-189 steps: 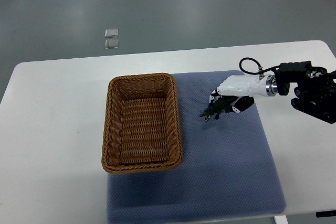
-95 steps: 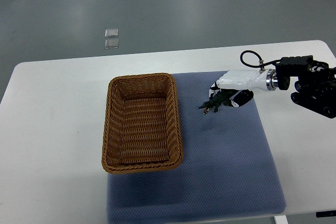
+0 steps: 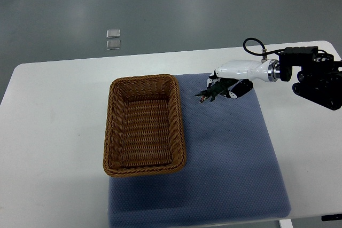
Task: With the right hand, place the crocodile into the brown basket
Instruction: 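Carry the crocodile over the wicker basket with the right hand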
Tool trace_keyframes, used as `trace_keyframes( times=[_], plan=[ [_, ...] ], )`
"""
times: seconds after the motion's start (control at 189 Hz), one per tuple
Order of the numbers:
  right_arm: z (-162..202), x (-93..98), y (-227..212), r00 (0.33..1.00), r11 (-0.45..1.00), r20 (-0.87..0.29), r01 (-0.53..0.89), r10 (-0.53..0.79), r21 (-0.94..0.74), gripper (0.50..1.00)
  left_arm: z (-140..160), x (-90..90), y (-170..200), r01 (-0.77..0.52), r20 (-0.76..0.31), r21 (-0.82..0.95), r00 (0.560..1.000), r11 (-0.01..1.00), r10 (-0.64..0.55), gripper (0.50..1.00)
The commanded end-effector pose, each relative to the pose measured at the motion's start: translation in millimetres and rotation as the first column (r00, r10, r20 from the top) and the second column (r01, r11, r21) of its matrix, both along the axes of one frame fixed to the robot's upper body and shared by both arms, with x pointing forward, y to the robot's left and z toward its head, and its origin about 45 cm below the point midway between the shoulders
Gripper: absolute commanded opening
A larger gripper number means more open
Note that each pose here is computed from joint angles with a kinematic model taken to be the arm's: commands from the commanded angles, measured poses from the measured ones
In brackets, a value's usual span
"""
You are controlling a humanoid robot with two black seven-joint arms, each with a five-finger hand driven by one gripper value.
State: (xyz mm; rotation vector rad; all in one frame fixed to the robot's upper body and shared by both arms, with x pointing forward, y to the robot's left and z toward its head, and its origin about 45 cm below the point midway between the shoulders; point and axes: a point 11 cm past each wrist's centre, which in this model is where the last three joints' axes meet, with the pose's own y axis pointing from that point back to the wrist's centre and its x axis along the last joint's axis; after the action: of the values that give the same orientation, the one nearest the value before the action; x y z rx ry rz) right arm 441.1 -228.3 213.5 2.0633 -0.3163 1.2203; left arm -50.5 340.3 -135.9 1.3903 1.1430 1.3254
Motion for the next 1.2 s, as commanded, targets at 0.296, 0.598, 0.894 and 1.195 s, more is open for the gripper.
trace_keyframes(
  times=[0.296,0.598,0.894,1.195],
  plan=[
    [43.6,6.4,105.6,0.983,0.978,0.076,-0.173,0.165,0.113,0.5,0.0,0.0,0.0,0.0,0.0,0.0,1.0,1.0,0.0,1.0],
    [51.1,-17.7,188.2,0.944,0.932,0.091,-0.327,0.317,0.155,0.5,0.0,0.0,0.0,0.0,0.0,0.0,1.0,1.0,0.0,1.0],
    [36.7,-39.6,220.9,0.921,0.905,0.067,-0.39,0.385,0.17,0.543,0.0,0.0,0.0,0.0,0.0,0.0,1.0,1.0,0.0,1.0],
    [11.6,-45.1,207.4,0.932,0.917,0.015,-0.358,0.361,0.178,0.735,0.0,0.0,0.0,0.0,0.0,0.0,1.0,1.0,0.0,1.0]
  ],
)
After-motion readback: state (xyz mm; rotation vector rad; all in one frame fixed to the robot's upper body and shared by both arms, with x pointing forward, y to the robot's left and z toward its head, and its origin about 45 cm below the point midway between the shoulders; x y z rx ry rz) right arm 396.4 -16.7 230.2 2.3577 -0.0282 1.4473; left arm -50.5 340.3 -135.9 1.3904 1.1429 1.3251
